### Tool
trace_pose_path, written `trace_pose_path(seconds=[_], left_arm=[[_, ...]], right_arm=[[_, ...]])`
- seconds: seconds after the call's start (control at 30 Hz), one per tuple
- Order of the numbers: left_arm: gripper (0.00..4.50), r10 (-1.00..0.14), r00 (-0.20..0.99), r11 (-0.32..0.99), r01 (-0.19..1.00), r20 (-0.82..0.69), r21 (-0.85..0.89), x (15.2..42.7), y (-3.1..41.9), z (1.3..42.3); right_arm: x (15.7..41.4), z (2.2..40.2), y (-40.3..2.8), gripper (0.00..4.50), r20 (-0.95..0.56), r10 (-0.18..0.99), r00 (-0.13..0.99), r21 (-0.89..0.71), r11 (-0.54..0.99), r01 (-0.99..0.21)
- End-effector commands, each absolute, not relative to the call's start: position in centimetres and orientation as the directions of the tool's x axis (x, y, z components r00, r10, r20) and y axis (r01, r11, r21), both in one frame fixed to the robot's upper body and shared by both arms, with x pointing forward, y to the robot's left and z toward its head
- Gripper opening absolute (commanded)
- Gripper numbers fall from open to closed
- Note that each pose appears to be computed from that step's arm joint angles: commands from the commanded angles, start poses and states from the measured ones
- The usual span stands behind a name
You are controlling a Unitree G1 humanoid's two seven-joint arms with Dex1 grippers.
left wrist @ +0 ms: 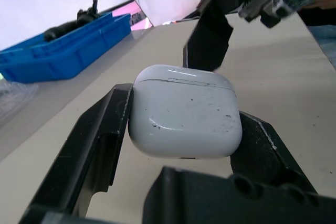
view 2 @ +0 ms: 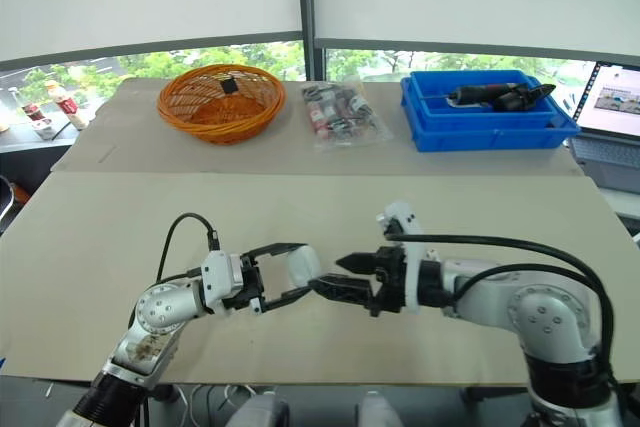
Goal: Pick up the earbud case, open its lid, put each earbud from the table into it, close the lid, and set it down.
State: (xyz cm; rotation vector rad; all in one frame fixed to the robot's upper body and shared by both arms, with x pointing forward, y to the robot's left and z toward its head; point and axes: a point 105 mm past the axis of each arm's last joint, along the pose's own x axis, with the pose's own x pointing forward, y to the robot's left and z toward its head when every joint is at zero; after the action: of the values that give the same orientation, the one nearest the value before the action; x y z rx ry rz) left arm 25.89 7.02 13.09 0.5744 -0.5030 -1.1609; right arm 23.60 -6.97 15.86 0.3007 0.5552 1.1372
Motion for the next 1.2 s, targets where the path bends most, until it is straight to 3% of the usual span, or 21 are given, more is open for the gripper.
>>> trace_pose_path(seconds=[0.03,0.47,0.6,0.7,0.87,1.07,1.13,1.2], left_arm=[[2.66,-0.954,0.281,0.273,0.67,0.104,0.691,25.5,6.5,13.9],[2.66,-0.956,0.266,0.275,0.66,0.125,0.699,25.5,6.4,14.2],[2.66,-0.955,0.265,0.282,0.658,0.135,0.698,25.6,6.3,14.5],[2.66,-0.952,0.27,0.293,0.655,0.146,0.697,25.7,6.2,14.7],[2.66,-0.953,0.262,0.291,0.656,0.151,0.696,25.5,6.1,14.8],[2.66,-0.945,0.273,0.32,0.675,0.177,0.665,25.5,6.3,15.1],[3.7,-0.943,0.276,0.328,0.694,0.184,0.641,25.7,6.4,15.3],[4.44,-0.947,0.279,0.313,0.695,0.159,0.647,25.9,6.5,15.1]], right_arm=[[23.6,16.5,-6.1,4.5,-0.23,0.929,0.291,0.518,0.37,-0.771],[24.2,16.3,-5.5,4.5,-0.209,0.944,0.254,0.557,0.328,-0.763],[24.4,16.1,-5.6,3.56,-0.217,0.942,0.255,0.556,0.334,-0.761],[24.4,15.9,-5.7,2.36,-0.227,0.942,0.249,0.553,0.335,-0.763],[24.6,15.9,-5.6,0.73,-0.229,0.94,0.252,0.544,0.338,-0.768],[24.8,16.1,-5.6,0.73,-0.215,0.944,0.252,0.544,0.33,-0.772],[24.7,16.2,-5.5,0.73,-0.212,0.945,0.248,0.542,0.325,-0.775],[24.8,16.2,-5.5,0.73,-0.212,0.946,0.245,0.539,0.322,-0.778]])
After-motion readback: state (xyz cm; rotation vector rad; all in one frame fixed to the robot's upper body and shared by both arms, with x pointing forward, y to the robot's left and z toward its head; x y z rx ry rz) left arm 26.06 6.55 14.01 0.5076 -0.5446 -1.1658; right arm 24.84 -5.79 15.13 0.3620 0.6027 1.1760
